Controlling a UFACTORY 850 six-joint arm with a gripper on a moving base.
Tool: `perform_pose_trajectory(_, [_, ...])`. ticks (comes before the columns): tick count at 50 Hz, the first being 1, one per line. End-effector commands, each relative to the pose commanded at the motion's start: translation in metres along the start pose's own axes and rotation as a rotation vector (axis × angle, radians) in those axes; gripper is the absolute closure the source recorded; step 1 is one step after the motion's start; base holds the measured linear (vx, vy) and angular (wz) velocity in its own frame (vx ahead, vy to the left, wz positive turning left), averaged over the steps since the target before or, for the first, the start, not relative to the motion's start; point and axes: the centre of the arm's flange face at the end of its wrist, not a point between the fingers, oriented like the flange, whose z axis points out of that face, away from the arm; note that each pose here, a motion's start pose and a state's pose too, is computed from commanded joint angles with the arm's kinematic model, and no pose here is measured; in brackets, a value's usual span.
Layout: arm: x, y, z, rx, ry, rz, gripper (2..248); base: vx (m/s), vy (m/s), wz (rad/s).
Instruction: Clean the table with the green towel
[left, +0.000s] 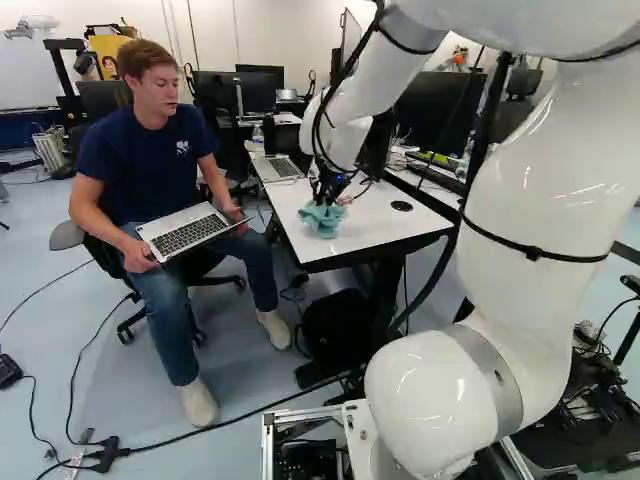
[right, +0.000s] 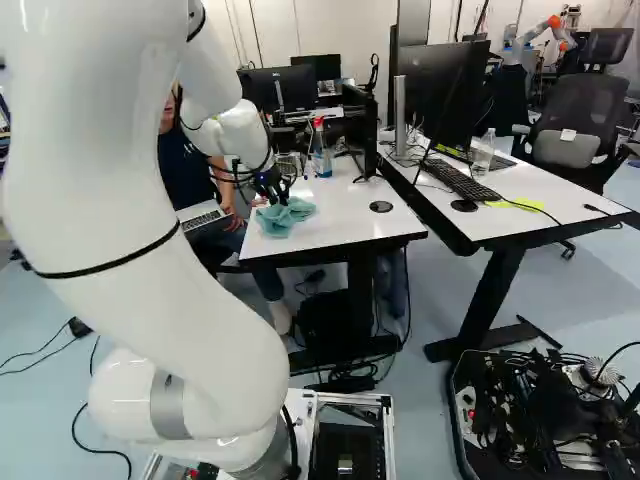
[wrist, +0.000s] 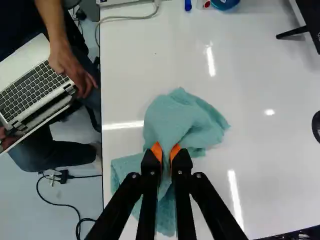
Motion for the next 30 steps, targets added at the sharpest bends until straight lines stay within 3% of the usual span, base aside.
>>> perform_pose_trajectory(30, [0.053, -0.024, 0.034, 0.022, 0.022, -0.036, 211, 0.0, 0.0, 0.0])
